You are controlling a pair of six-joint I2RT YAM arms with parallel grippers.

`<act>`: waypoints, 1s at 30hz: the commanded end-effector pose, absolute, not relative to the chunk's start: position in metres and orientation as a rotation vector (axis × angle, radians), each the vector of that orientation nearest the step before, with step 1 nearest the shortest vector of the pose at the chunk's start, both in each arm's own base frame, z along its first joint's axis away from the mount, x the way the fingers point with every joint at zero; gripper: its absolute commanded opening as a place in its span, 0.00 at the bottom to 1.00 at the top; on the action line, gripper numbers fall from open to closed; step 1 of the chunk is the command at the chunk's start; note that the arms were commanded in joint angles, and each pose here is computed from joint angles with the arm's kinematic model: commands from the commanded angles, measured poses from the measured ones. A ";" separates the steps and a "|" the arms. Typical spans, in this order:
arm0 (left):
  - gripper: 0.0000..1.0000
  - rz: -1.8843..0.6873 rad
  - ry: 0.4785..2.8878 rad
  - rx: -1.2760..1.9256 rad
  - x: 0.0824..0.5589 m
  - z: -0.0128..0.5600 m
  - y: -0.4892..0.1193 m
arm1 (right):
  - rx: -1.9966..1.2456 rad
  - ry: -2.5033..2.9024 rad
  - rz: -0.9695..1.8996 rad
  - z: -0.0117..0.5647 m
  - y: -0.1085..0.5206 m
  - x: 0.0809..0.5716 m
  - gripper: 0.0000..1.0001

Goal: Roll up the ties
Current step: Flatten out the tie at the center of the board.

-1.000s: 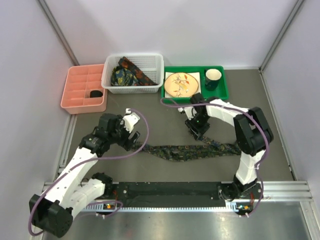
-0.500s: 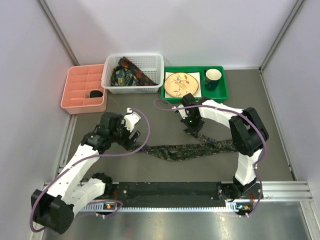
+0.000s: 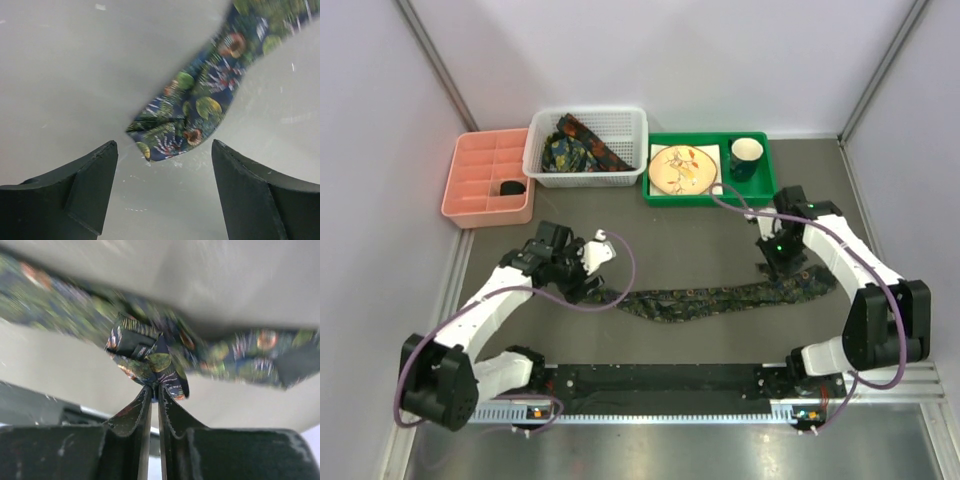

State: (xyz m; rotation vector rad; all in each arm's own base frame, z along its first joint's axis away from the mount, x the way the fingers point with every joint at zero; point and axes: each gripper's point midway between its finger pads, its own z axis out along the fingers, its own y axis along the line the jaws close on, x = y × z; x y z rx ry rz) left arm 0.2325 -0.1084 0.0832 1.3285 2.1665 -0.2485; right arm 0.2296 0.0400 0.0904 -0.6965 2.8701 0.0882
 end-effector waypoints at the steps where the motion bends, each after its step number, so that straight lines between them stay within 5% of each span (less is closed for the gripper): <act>1: 0.79 -0.310 1.996 1.639 0.228 0.085 -0.116 | -0.734 2.979 0.039 0.092 -0.005 0.198 0.07; 2: 0.79 -0.341 1.976 1.660 0.228 0.085 -0.120 | -0.740 2.989 0.024 0.092 -0.012 0.194 0.01; 5: 0.78 -0.453 1.888 1.684 0.228 0.093 -0.139 | -0.748 3.046 0.002 0.089 -0.033 0.180 0.04; 8: 0.78 -0.527 1.852 1.668 0.228 0.096 -0.156 | -0.662 3.056 0.081 0.095 -0.037 0.180 0.35; 10: 0.78 -0.500 1.819 1.699 0.230 0.091 -0.166 | -0.592 3.046 0.111 0.101 -0.036 0.187 0.43; 21: 0.69 -0.334 1.826 1.879 0.238 0.041 -0.177 | -0.444 3.030 0.094 0.089 -0.052 0.228 0.43; 27: 0.16 -0.330 1.805 1.904 0.238 0.054 -0.179 | -0.372 3.099 0.143 0.061 -0.059 0.246 0.25; 30: 0.00 -0.369 1.775 1.869 0.234 0.081 -0.184 | -0.358 3.151 0.137 0.044 -0.061 0.242 0.21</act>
